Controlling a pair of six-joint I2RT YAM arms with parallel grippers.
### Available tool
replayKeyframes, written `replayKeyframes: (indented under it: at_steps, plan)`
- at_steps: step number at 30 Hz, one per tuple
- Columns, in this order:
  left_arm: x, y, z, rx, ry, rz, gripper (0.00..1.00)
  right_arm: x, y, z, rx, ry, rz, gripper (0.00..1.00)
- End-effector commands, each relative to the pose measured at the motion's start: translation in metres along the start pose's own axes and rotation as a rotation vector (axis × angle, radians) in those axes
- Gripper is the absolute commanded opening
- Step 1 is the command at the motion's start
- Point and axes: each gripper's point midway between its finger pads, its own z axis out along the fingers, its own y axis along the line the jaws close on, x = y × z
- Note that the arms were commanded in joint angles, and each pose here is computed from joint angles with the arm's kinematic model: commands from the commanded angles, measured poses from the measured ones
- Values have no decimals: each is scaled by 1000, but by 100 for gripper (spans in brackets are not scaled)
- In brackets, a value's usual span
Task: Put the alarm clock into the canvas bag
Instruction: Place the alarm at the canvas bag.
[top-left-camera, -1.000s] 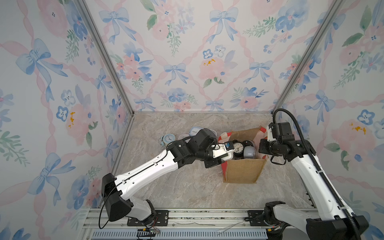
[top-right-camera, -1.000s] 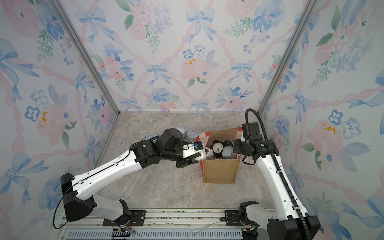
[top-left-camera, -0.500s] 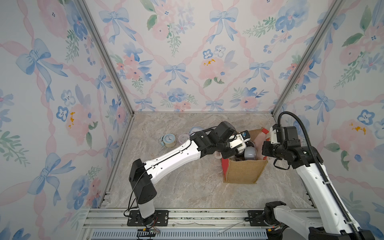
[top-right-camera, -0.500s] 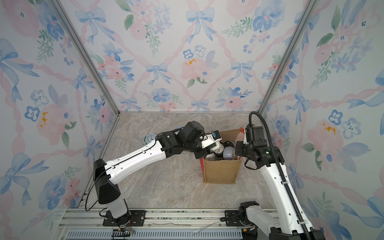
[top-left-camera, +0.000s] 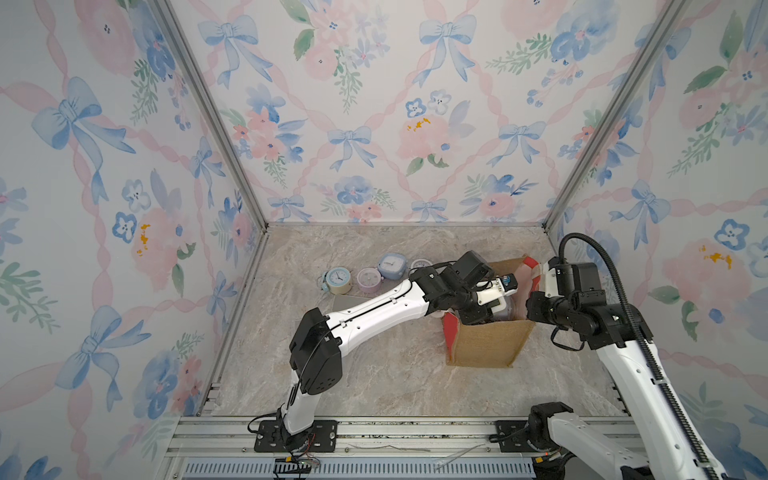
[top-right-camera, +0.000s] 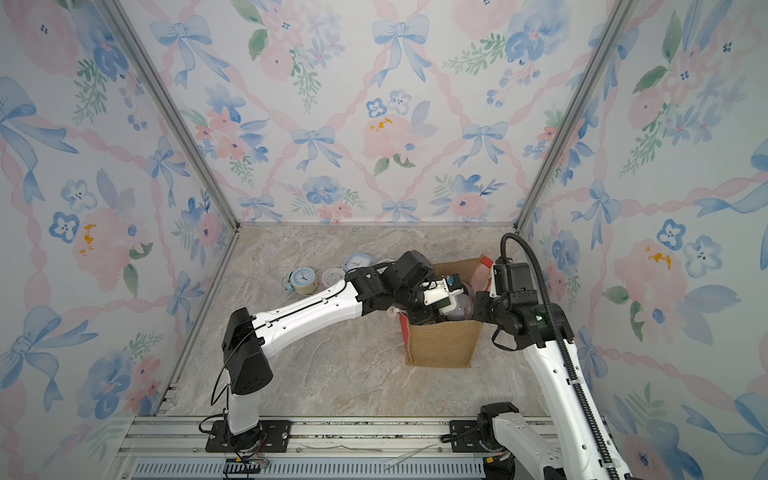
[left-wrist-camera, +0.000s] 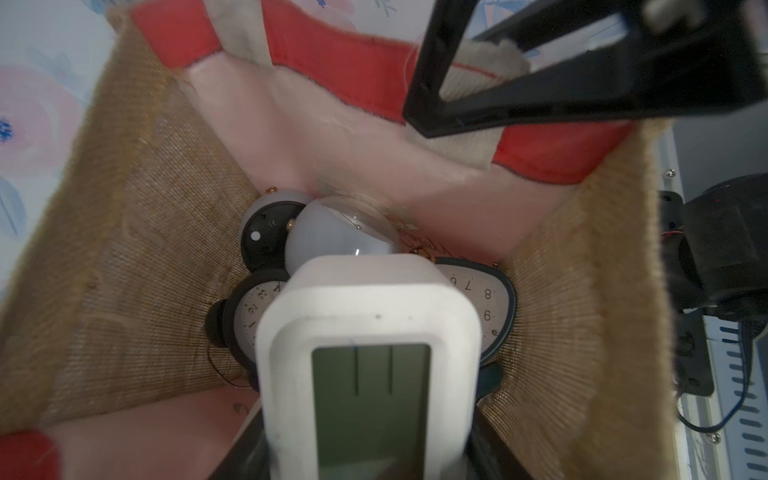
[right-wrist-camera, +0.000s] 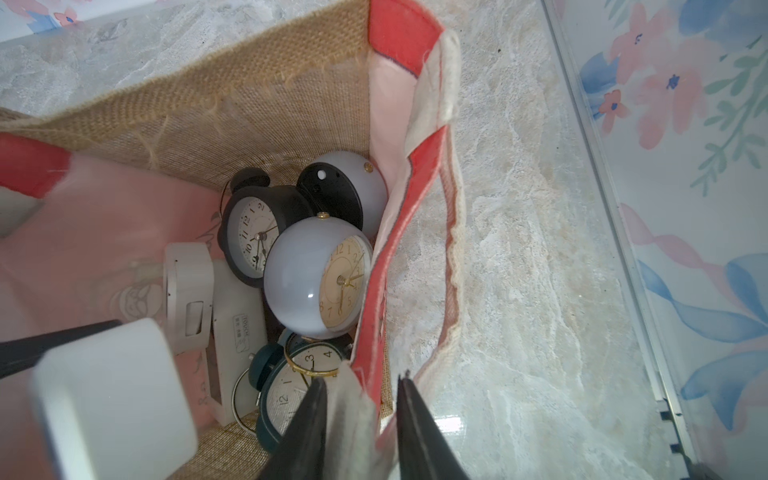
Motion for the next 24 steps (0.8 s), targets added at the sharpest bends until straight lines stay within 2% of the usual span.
replayKeyframes:
  at_steps: [1,7,15,24]
  plan:
    - [0,-12,6,57,-3,13,35,9,-7,1,27,27,-2,31]
    - [19,-22,29,113,54,1,38,10,-8,2,29,30,-6,32]
    - [39,-29,52,160,114,-10,47,8,-7,3,23,31,-9,32]
    - [33,-31,50,174,97,-3,58,8,-5,6,17,42,-9,32]
